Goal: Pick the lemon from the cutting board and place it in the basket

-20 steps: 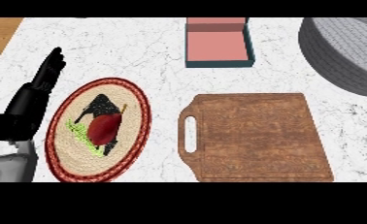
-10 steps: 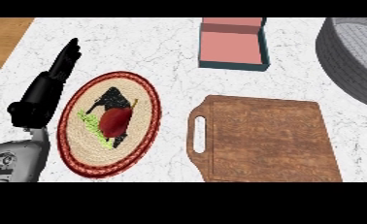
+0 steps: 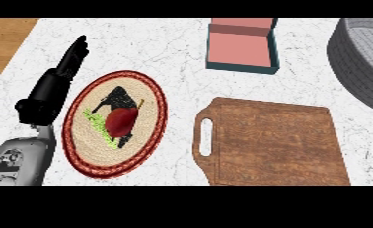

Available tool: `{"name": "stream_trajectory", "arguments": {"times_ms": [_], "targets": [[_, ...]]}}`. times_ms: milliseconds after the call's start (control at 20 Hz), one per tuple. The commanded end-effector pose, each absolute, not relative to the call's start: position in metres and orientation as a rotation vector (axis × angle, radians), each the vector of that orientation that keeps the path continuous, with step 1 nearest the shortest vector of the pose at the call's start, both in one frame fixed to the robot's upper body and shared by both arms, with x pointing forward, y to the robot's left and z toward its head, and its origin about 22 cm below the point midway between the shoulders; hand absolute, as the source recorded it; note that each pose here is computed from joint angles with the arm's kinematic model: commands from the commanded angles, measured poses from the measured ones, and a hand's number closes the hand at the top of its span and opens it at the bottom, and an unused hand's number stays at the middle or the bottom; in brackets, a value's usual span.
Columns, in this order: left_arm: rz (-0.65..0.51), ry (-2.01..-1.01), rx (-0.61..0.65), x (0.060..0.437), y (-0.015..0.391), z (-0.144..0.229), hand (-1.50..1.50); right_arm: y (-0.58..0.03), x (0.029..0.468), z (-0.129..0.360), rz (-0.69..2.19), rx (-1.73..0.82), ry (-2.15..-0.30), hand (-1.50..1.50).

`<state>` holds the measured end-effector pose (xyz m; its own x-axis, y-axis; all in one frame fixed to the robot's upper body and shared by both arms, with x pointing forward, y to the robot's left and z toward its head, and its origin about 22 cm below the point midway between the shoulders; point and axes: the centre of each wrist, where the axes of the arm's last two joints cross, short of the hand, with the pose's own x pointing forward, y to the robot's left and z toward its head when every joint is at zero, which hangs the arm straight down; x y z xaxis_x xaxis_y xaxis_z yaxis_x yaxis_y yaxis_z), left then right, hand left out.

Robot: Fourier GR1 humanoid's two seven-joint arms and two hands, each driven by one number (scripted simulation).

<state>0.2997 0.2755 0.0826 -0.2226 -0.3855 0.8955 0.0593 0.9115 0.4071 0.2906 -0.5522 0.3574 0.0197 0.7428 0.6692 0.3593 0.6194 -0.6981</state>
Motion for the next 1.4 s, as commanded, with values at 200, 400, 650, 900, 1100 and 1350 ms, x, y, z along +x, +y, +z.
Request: {"name": "stream_trajectory", "arguments": {"times_ms": [200,400,650,900,1100,1350], "targets": [[-0.402,-1.736,0.253,0.300,0.276,0.080,0.00,-0.514,0.334,0.368,0.480,-0.873,-1.438,1.50],[-0.416,-1.759,0.267,0.298,0.284,0.078,0.00,-0.502,0.352,0.358,0.511,-0.816,-1.363,1.50],[-0.410,-1.756,0.268,0.304,0.287,0.095,0.00,-0.509,0.351,0.337,0.634,-0.963,-1.187,1.50],[-0.409,-1.751,0.264,0.296,0.274,0.081,0.00,-0.494,0.360,0.348,0.729,-1.065,-1.085,1.50],[-0.416,-1.759,0.257,0.296,0.279,0.085,0.00,-0.497,0.364,0.328,0.856,-1.032,-1.033,1.50],[-0.403,-1.750,0.277,0.293,0.289,0.061,0.00,-0.505,0.364,0.313,0.791,-0.873,-1.089,-1.50]]}}
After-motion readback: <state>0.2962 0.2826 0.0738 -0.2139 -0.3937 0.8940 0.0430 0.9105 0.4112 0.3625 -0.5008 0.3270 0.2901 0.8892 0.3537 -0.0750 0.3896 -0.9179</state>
